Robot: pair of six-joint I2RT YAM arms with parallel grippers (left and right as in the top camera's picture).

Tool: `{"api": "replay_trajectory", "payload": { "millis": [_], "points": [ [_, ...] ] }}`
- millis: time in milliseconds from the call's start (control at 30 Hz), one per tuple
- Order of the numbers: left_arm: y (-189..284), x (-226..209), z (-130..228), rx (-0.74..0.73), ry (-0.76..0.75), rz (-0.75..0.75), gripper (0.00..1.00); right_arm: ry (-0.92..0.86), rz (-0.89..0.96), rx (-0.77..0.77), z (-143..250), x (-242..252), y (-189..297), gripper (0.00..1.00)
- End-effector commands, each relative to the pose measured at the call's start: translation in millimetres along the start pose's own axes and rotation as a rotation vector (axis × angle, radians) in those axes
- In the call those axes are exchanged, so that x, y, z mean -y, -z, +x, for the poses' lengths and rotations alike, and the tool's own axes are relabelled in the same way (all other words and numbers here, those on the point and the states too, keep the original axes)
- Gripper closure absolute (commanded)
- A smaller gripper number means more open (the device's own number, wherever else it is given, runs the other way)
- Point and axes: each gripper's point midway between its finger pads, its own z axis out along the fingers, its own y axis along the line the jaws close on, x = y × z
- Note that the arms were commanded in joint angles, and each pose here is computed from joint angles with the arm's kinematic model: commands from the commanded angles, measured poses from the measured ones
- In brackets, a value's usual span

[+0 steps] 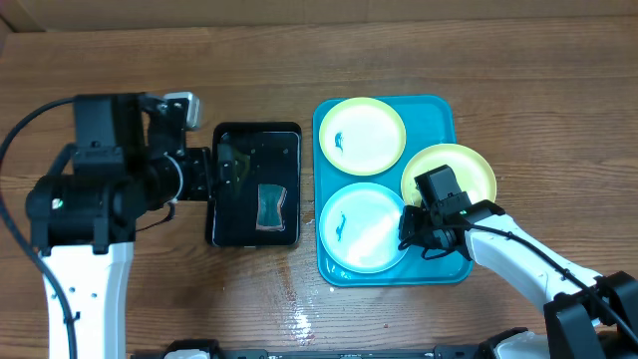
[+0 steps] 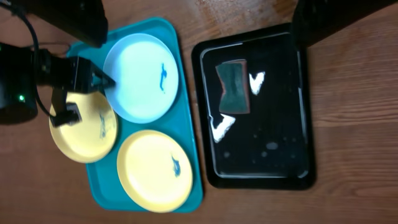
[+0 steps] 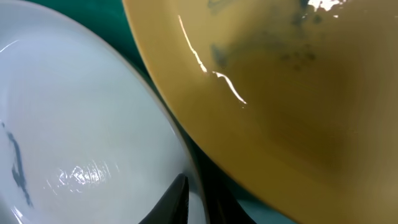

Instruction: Clean dirty plates on tray and stack at the side

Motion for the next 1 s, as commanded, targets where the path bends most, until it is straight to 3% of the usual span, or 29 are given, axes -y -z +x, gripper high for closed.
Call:
{"api": "replay_trajectory", "payload": {
  "millis": [0,267,400,467,567,800,967],
  "points": [
    [-26,9,11,-0.095,-0.028,0.030,0.10,-0.042,0.024,0.037,-9,1,2,0.88],
    [-95,-43,52,-0.317,0.221,-0.286,0.19,-0.043,0.035,0.024,-6,4,2,0.89],
    [-140,-48,65,-0.388,0.248,-0.244,0.16,-0.043,0.036,0.022,-6,4,2,0.89],
    [-168,-36,68,-0.418,0.201,-0.131,0.17,-0.042,0.036,0.023,-6,4,2,0.89],
    [-199,-24,73,-0.463,0.134,-0.047,0.25,-0.040,0.036,0.023,-6,4,2,0.89],
    [-236,-43,110,-0.618,0.130,-0.141,0.64,-0.040,0.036,0.022,-6,4,2,0.88],
    [-233,-63,116,-0.636,0.128,-0.262,0.69,-0.040,0.036,0.023,-6,4,2,0.86]
  ]
}}
